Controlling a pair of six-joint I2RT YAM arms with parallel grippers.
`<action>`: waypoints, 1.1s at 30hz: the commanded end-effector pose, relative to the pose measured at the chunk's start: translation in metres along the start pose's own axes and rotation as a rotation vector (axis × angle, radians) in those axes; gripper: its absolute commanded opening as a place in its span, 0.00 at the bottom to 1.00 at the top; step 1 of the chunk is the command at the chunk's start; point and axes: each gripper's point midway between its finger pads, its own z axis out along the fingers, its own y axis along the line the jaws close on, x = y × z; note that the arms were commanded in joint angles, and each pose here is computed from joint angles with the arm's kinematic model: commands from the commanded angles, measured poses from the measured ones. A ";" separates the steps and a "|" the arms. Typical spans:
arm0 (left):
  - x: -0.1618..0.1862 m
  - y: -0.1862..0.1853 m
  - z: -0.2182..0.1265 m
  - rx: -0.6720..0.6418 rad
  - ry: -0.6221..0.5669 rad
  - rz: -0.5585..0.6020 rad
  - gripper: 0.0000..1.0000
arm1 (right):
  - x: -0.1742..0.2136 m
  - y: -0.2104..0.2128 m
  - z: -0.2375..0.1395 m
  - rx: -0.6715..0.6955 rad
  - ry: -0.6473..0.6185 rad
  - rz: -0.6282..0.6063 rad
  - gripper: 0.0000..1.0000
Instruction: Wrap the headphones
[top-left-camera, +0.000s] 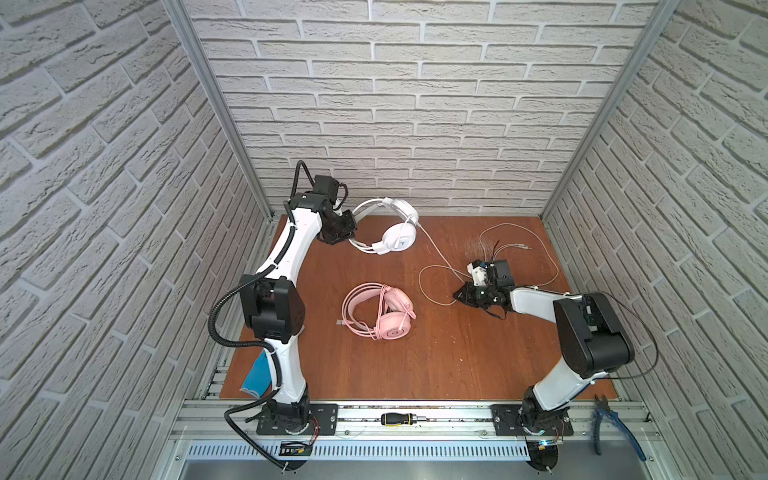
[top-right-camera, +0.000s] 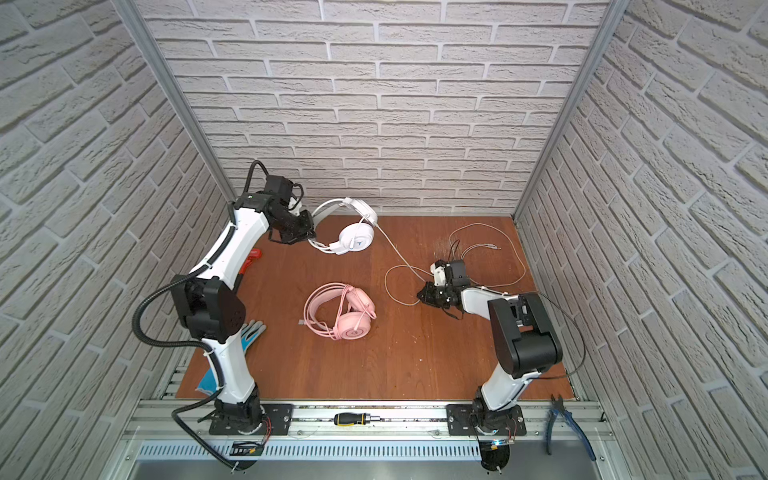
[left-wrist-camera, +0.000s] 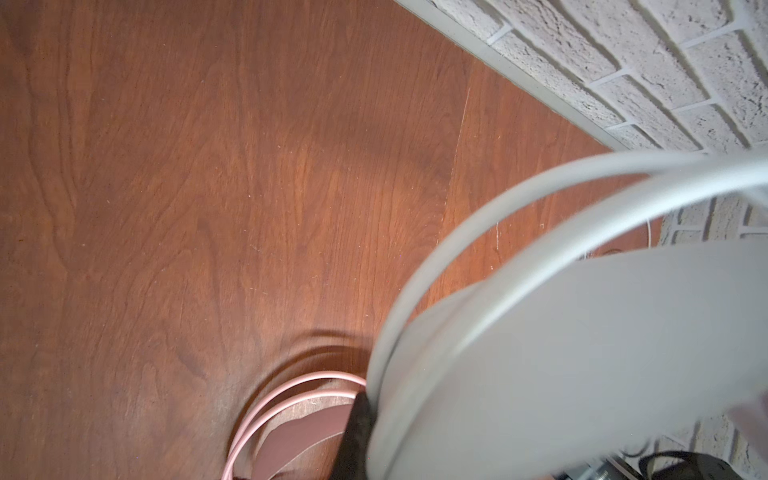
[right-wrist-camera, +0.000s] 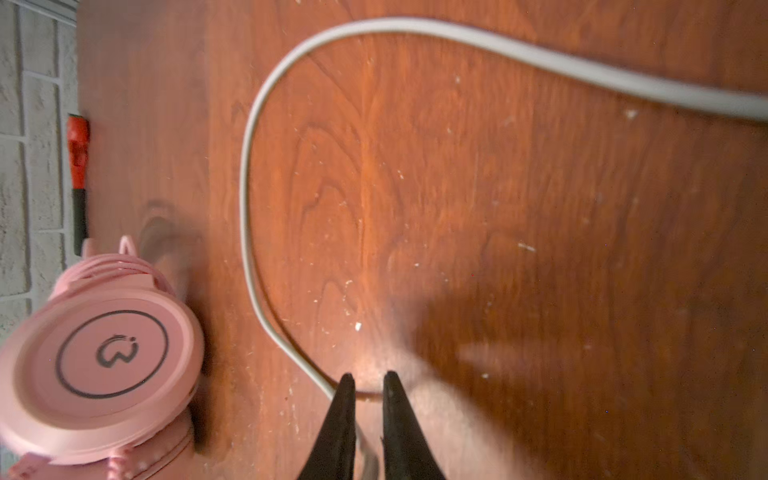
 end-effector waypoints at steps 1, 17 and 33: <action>-0.011 -0.014 -0.020 0.060 -0.069 0.002 0.00 | -0.028 0.021 -0.024 -0.009 -0.105 -0.114 0.08; -0.007 0.018 -0.015 -0.116 -0.078 -0.079 0.00 | -0.007 0.052 -0.134 0.286 0.200 -0.597 0.06; -0.014 0.049 -0.012 -0.336 -0.096 -0.106 0.00 | 0.008 0.094 -0.165 0.546 0.421 -1.085 0.05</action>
